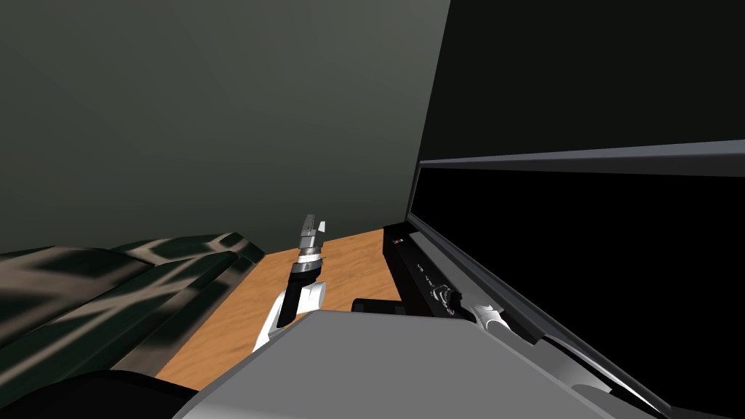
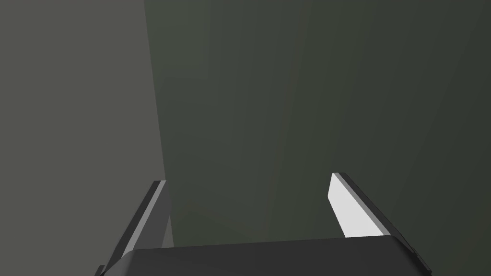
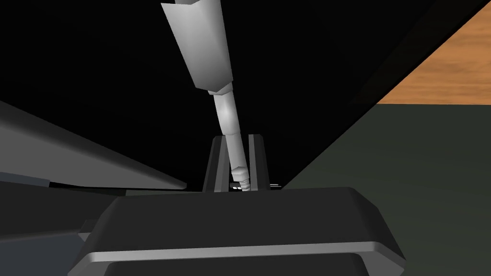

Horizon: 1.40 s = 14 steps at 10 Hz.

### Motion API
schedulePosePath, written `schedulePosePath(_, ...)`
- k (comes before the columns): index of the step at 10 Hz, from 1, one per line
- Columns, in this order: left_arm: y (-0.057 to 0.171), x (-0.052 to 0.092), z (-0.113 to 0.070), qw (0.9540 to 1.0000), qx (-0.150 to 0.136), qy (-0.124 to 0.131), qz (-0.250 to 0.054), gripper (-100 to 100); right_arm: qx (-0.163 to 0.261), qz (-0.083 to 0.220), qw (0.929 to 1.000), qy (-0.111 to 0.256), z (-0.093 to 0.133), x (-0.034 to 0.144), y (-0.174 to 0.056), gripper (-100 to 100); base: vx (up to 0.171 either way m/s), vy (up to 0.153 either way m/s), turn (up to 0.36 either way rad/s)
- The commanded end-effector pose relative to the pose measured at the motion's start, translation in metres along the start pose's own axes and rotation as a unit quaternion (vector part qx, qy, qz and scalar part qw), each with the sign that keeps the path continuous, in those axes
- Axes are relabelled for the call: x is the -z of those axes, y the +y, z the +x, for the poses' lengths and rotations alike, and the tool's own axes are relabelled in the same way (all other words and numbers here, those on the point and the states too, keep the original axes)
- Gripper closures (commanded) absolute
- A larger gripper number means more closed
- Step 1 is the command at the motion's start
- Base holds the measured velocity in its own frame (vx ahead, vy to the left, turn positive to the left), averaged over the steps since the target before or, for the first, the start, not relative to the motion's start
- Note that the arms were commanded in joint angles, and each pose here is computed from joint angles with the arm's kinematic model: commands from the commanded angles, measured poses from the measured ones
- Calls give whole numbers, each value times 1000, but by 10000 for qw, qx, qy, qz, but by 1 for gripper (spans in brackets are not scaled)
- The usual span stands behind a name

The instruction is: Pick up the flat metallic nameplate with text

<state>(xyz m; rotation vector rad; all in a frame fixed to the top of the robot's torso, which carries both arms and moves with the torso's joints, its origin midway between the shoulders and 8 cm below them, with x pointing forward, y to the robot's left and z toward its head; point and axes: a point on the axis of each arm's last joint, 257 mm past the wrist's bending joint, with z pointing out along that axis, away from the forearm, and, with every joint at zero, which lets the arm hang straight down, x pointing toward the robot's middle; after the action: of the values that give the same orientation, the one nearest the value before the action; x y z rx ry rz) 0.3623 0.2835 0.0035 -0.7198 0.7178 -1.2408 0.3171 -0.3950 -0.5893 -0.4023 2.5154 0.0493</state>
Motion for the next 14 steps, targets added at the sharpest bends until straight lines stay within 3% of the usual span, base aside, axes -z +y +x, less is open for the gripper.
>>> schedulePosePath(1, 0, 0, 0, 10000, 0, 0, 0, 0, 62, 55, 10000, -15, -3, 2, -7, 100, 8, 8, -26)
schedulePosePath(5, 0, 0, 0, 10000, 0, 0, 0, 0, -31, -13, 10000, -91, -10, 2, -10, 100, 4, 4, -14)
schedulePosePath(10, 0, 0, 0, 10000, 0, 0, 0, 0, 148, 34, 9999, -20, -8, 5, -20, 100, 5, 5, -17)
schedulePosePath(11, 0, 0, 0, 10000, 0, 0, 0, 0, 77, -87, 9999, -21, -8, 4, -12, 100, 11, 12, -38)
schedulePosePath(13, 0, 0, 0, 10000, 0, 0, 0, 0, 158, 5, 9999, 15, -6, 6, -22, 100, 5, 5, -15)
schedulePosePath(14, 0, 0, 0, 10000, 0, 0, 0, 0, 13, -97, 10000, -18, -7, 6, -16, 100, 5, 6, -18)
